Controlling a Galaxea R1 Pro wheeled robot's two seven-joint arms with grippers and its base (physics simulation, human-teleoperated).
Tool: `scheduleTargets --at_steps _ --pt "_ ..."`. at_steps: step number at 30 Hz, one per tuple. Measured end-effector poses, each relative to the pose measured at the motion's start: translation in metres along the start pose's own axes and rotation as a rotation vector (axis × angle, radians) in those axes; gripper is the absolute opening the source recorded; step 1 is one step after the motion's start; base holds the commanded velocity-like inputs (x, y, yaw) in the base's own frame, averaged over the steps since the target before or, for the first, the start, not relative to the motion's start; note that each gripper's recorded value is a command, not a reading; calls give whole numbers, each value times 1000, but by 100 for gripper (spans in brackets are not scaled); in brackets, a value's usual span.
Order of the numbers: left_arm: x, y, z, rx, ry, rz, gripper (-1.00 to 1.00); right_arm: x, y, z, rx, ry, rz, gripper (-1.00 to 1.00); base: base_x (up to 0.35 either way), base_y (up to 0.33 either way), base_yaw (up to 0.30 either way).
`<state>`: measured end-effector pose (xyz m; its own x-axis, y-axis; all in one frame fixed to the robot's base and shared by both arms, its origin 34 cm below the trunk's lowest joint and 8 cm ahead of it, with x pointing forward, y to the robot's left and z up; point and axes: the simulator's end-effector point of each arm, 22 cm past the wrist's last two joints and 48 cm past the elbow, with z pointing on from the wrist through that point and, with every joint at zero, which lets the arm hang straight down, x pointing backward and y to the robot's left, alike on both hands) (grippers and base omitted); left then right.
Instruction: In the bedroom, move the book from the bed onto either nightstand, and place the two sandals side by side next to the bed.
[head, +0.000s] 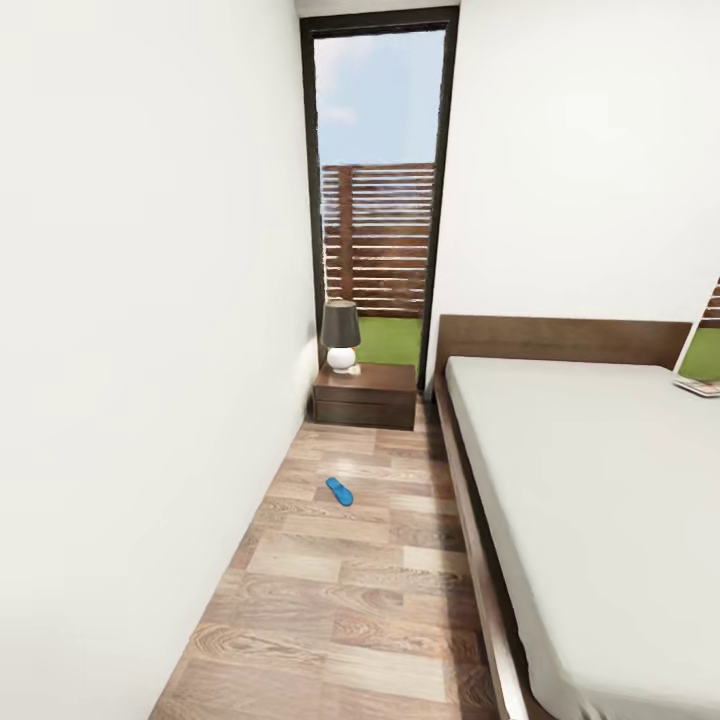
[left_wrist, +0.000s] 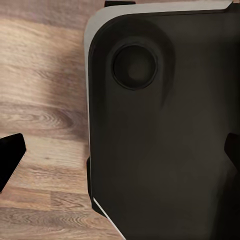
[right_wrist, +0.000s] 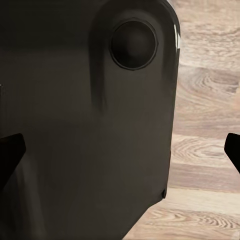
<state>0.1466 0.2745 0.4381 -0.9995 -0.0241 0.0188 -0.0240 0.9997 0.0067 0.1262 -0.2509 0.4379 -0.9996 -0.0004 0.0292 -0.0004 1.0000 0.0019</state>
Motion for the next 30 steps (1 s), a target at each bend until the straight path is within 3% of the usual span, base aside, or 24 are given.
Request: scheduleTargets --at_steps 13,30 --pt "0 0 0 0 0 0 100 0 2 0 -7 0 -2 100 93 107 -7" --pt "0 0 0 0 0 0 100 0 1 0 -5 0 -4 100 91 70 -151"
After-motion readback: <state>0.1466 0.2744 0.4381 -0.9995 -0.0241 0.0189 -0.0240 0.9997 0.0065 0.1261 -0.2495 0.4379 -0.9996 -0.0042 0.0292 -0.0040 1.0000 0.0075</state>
